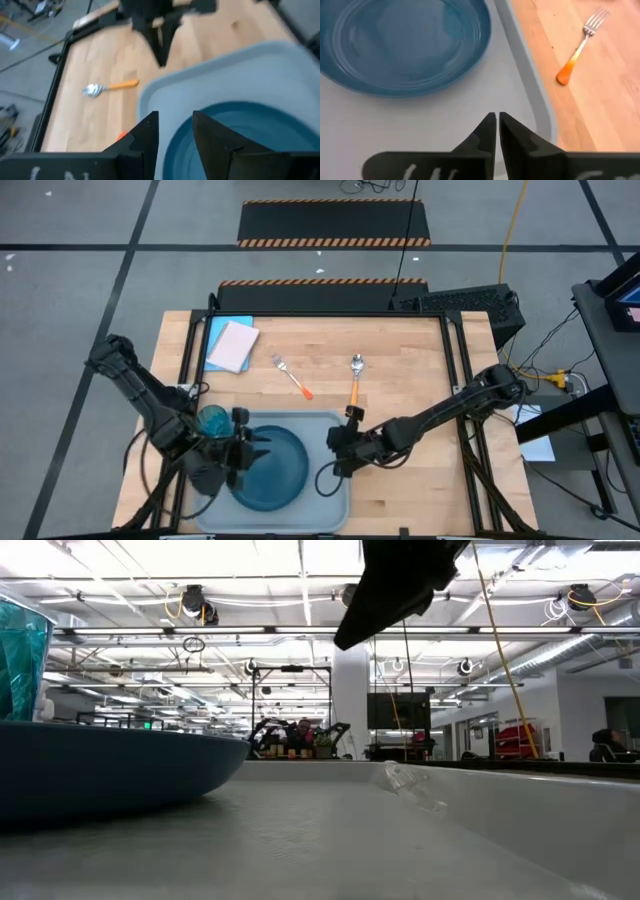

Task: Pick and place plate/cup/fork/spoon on tray
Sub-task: Put the orange fork on the gray tray to the right of the dark blue plate

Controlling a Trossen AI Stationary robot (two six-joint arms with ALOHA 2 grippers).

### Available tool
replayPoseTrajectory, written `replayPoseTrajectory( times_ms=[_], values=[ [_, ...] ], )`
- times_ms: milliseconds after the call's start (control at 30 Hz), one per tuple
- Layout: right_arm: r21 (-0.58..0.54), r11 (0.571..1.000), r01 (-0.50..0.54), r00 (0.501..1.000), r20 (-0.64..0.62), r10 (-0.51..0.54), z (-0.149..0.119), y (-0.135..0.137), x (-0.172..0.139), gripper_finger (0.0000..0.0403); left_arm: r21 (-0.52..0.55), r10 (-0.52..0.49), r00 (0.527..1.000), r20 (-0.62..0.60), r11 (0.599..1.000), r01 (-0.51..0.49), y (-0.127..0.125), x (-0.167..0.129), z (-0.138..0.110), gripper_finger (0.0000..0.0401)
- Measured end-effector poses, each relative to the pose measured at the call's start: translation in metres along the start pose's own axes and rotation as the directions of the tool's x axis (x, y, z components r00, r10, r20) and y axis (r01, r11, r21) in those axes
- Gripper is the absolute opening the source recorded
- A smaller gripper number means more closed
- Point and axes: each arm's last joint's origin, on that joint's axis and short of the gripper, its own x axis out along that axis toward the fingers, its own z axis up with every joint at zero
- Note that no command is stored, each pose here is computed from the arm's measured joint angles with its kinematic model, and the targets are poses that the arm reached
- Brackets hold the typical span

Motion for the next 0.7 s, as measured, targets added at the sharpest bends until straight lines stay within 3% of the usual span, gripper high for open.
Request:
replayPoseTrajectory(
  times_ms=[233, 433, 600, 700],
  values=[
    [0.023, 0.993, 0.114, 0.993, -0.009, -0.114, 0.0, -0.022, 0.013, 0.0051, 0.0, 0.05, 0.996, -0.072, 0.999, -0.05, 0.009, 0.016, -0.011, 0.0122],
    [0.067, 0.974, 0.216, 0.973, -0.096, -0.209, -0.015, -0.055, 0.035, 0.0076, -0.004, 0.071, 0.988, -0.135, 0.997, -0.072, 0.014, 0.028, -0.024, 0.0122],
    [0.159, 0.936, 0.314, 0.941, -0.183, -0.285, -0.031, -0.09, 0.053, 0.0093, -0.025, 0.105, 0.978, -0.178, 0.993, -0.112, 0.022, 0.038, -0.033, 0.0122],
    [0.266, 0.887, 0.378, 0.918, -0.23, -0.322, -0.038, -0.111, 0.062, 0.0102, -0.059, 0.103, 0.975, -0.197, 0.991, -0.116, 0.026, 0.043, -0.035, 0.0122]
  ],
)
